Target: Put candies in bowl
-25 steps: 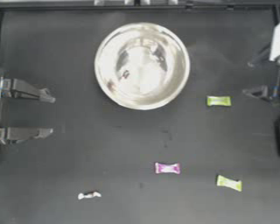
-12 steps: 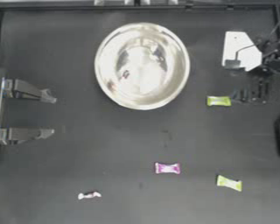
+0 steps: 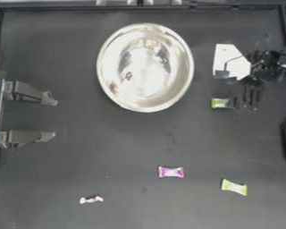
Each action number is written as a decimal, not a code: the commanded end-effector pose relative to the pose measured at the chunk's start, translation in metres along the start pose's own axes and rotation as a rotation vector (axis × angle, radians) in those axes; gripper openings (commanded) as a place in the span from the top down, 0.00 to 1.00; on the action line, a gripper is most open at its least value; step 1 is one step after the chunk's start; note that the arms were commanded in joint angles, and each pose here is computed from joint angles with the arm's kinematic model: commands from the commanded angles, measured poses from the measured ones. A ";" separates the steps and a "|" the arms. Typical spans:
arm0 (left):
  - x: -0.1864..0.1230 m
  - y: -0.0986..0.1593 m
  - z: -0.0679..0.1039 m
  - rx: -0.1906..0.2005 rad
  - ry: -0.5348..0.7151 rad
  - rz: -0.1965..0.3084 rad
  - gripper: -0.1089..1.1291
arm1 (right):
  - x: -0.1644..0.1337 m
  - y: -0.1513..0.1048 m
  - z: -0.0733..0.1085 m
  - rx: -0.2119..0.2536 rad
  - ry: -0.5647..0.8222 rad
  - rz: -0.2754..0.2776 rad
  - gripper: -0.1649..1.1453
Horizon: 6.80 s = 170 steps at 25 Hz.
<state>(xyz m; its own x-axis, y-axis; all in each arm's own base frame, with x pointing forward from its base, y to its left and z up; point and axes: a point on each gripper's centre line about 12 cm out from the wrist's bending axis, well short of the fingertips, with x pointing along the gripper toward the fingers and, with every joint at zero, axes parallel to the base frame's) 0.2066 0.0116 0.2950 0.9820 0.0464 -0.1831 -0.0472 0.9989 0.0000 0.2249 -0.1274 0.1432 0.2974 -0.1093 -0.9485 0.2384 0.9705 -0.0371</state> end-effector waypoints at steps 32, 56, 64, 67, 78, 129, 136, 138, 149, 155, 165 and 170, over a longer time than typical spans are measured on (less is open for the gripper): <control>0.006 0.000 0.000 -0.014 0.015 0.001 0.14 | 0.040 0.014 0.004 -0.005 0.128 0.047 0.72; 0.006 0.002 -0.005 -0.017 0.028 0.008 0.14 | -0.100 -0.004 0.122 -0.010 -0.513 -0.094 0.73; 0.006 0.003 -0.004 -0.017 0.023 0.013 0.14 | -0.054 -0.017 0.162 -0.034 -0.496 -0.110 0.73; 0.006 0.003 -0.004 -0.017 0.025 0.013 0.14 | -0.036 -0.020 0.173 -0.035 -0.494 -0.114 0.73; 0.006 0.003 -0.006 -0.017 0.029 0.012 0.14 | 0.007 -0.029 0.192 -0.006 -0.487 -0.115 0.49; 0.005 -0.004 0.009 -0.016 0.102 -0.040 0.13 | -0.177 0.105 -0.001 -0.100 -1.196 0.199 0.13; 0.030 -0.015 0.011 -0.053 0.289 -0.096 0.14 | -0.175 0.105 -0.002 -0.086 -1.189 0.208 0.13; 0.037 -0.021 0.013 -0.045 0.325 -0.112 0.14 | -0.174 0.105 -0.002 -0.075 -1.185 0.213 0.13; 0.063 -0.051 0.005 0.004 0.596 0.013 0.13 | -0.172 0.105 -0.004 -0.062 -1.175 0.221 0.13; 0.076 -0.079 -0.016 -0.024 0.688 0.026 0.08 | -0.172 0.105 -0.004 -0.061 -1.175 0.223 0.13; 0.106 -0.098 -0.048 -0.049 0.814 0.027 0.08 | -0.165 0.105 -0.007 -0.031 -1.155 0.242 0.13; 0.118 -0.112 -0.063 -0.062 0.856 0.004 0.08 | -0.166 0.105 -0.007 -0.032 -1.158 0.241 0.13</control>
<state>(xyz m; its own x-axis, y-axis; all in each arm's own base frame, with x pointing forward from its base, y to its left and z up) 0.3108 -0.0907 0.2002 0.4751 0.0256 -0.8795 -0.0899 0.9958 -0.0195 0.1926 -0.0061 0.2892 0.9947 -0.0353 -0.0968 0.0430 0.9960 0.0783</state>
